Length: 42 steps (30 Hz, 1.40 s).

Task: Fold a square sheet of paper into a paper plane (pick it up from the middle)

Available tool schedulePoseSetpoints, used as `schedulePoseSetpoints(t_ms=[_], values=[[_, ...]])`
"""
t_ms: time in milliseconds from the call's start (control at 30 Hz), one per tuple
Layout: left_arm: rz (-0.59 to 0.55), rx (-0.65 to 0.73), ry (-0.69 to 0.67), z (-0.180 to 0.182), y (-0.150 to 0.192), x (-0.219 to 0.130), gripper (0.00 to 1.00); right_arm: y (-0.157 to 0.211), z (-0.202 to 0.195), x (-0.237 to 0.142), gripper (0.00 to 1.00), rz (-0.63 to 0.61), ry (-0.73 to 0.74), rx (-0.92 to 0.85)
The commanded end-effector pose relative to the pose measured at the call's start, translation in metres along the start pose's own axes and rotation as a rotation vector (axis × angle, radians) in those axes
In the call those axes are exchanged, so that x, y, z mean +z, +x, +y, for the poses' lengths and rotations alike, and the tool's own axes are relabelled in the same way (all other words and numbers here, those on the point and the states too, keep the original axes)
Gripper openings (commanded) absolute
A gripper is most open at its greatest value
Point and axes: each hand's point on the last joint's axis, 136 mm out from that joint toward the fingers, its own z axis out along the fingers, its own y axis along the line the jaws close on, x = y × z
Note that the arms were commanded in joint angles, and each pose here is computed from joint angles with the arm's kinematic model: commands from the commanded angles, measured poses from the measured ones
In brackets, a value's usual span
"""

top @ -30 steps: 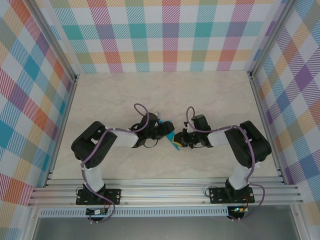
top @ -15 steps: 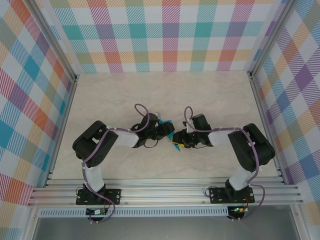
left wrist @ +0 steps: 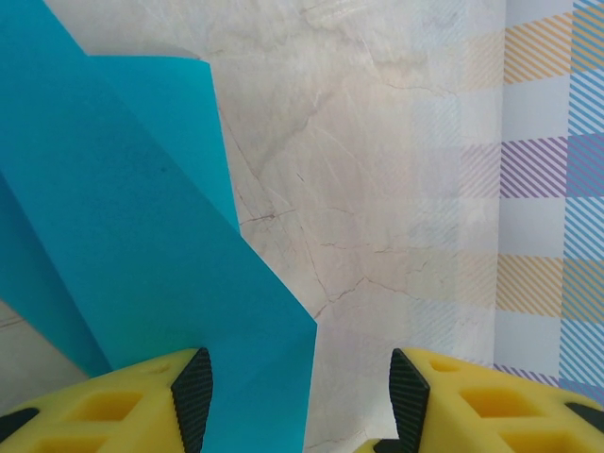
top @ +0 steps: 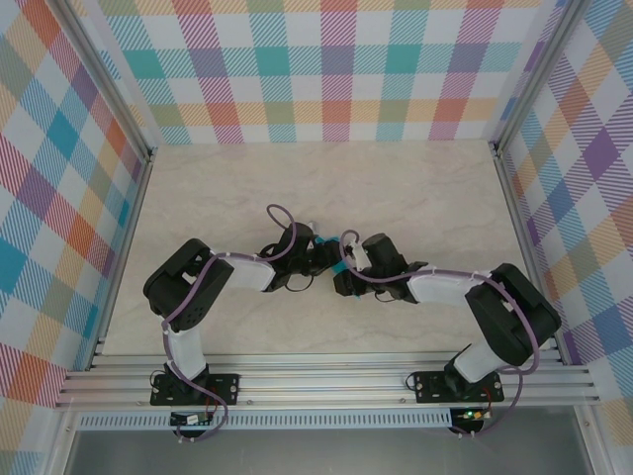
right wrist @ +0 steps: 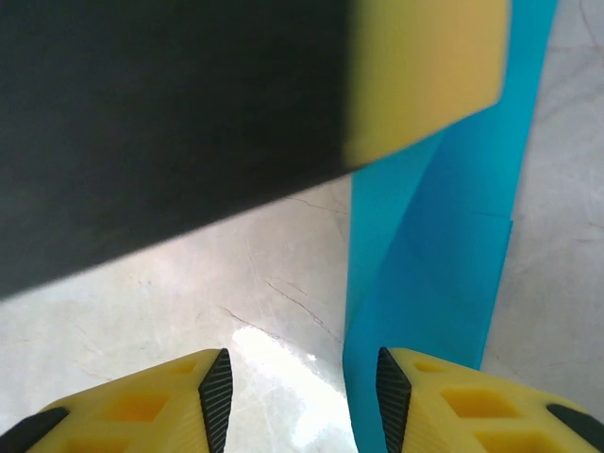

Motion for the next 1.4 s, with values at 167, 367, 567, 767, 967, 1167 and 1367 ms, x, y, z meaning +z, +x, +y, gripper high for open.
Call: schedulePoseSetpoints(t_ms=[167, 367, 567, 767, 967, 1167, 1367], values=[[-0.005, 0.007, 0.046, -0.019, -0.003, 0.002, 0.55, -0.016, -0.007, 0.003, 0.48, -0.15, 0.138, -0.296], [-0.004, 0.002, 0.044, -0.018, -0.003, 0.003, 0.54, -0.017, -0.007, 0.011, 0.48, -0.163, 0.151, -0.345], [-0.007, 0.0, 0.05, -0.021, -0.004, 0.003, 0.54, -0.011, -0.004, 0.018, 0.47, -0.155, 0.138, -0.375], [-0.006, -0.002, 0.05, -0.021, -0.004, 0.004, 0.54, -0.007, -0.01, 0.024, 0.46, -0.154, 0.162, -0.377], [-0.006, -0.004, 0.05, -0.021, -0.004, 0.003, 0.54, -0.007, -0.011, 0.024, 0.38, -0.154, 0.176, -0.381], [-0.005, -0.002, 0.05, -0.022, -0.004, 0.002, 0.54, -0.006, -0.015, 0.024, 0.35, -0.143, 0.194, -0.396], [-0.007, -0.002, 0.055, -0.024, -0.005, 0.002, 0.54, -0.007, -0.018, 0.023, 0.28, -0.144, 0.218, -0.395]])
